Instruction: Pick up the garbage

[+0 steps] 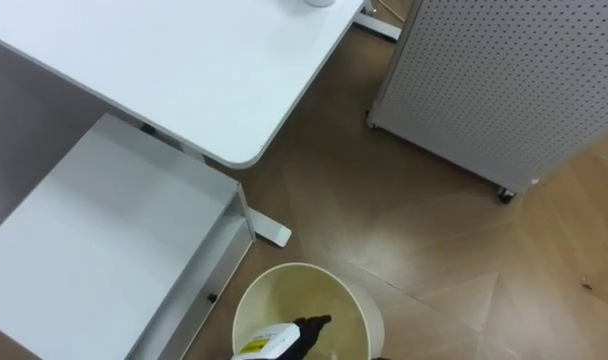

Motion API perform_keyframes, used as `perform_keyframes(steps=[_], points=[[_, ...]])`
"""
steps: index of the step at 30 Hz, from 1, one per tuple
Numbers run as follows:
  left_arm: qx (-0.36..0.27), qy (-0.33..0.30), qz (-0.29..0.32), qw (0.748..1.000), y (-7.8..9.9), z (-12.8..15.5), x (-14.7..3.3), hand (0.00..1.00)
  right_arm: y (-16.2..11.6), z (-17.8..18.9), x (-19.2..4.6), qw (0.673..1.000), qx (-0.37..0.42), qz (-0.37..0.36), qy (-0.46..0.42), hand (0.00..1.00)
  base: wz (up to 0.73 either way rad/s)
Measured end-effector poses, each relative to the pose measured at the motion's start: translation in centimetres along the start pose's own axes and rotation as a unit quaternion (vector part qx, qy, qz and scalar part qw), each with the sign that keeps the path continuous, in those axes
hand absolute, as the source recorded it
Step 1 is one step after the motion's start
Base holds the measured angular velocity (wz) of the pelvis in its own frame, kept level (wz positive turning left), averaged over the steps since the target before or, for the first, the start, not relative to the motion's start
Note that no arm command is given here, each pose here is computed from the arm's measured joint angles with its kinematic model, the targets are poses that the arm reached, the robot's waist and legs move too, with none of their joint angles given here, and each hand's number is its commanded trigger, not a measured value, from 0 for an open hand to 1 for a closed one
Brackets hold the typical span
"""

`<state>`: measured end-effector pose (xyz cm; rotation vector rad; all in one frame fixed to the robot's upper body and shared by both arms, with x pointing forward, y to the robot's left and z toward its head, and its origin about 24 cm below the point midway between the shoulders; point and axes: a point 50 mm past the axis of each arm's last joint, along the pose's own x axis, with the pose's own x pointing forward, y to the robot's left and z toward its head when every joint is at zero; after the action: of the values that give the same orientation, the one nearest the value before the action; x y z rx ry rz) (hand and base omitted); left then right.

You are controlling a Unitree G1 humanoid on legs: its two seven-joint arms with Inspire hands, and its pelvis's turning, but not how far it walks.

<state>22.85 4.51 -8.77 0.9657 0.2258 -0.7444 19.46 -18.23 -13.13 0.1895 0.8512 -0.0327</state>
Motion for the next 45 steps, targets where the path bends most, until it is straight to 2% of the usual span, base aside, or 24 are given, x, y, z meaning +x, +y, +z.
perform_keyframes(steps=[7, 14, 18, 24, 29, 35, 41, 45], points=[[-0.008, 0.003, 0.006, 1.0, 0.2, -0.2, -0.1, 0.0, -0.2, -0.2, -0.1, 1.0, 0.005, -0.004, 0.004, 1.0, -0.02], [-0.023, 0.003, 0.044, 0.999, 2.0, -1.1, -0.4, 0.0, -1.2, -1.2, -0.5, 1.0, 0.021, -0.016, 0.014, 1.0, -0.01], [-0.035, 0.003, 0.066, 0.997, 2.5, -1.4, -0.6, 0.0, -1.5, -1.6, -0.7, 0.999, 0.02, -0.021, 0.018, 1.0, -0.01], [-0.053, 0.001, 0.107, 0.993, 2.8, -2.2, -1.5, 0.0, -2.6, -2.6, -1.3, 0.998, 0.032, -0.042, 0.029, 1.0, -0.09], [-0.06, -0.031, 0.165, 0.984, 4.8, -1.9, -2.5, 0.0, -3.8, -3.7, -2.0, 0.996, 0.061, -0.064, 0.033, 1.0, -0.07], [-0.081, -0.037, 0.238, 0.967, 6.0, -2.7, -4.1, 0.0, -5.1, -5.2, -3.0, 0.992, 0.077, -0.083, 0.046, 1.0, -0.38], [-0.087, -0.009, 0.261, 0.961, 5.9, -4.5, -5.6, 0.0, -5.3, -6.4, -3.6, 0.991, 0.08, -0.088, 0.059, 1.0, -0.54], [-0.088, -0.002, 0.267, 0.96, 6.0, -4.9, -5.9, 0.0, -5.5, -6.5, -3.7, 0.991, 0.079, -0.095, 0.06, 1.0, -0.15]])
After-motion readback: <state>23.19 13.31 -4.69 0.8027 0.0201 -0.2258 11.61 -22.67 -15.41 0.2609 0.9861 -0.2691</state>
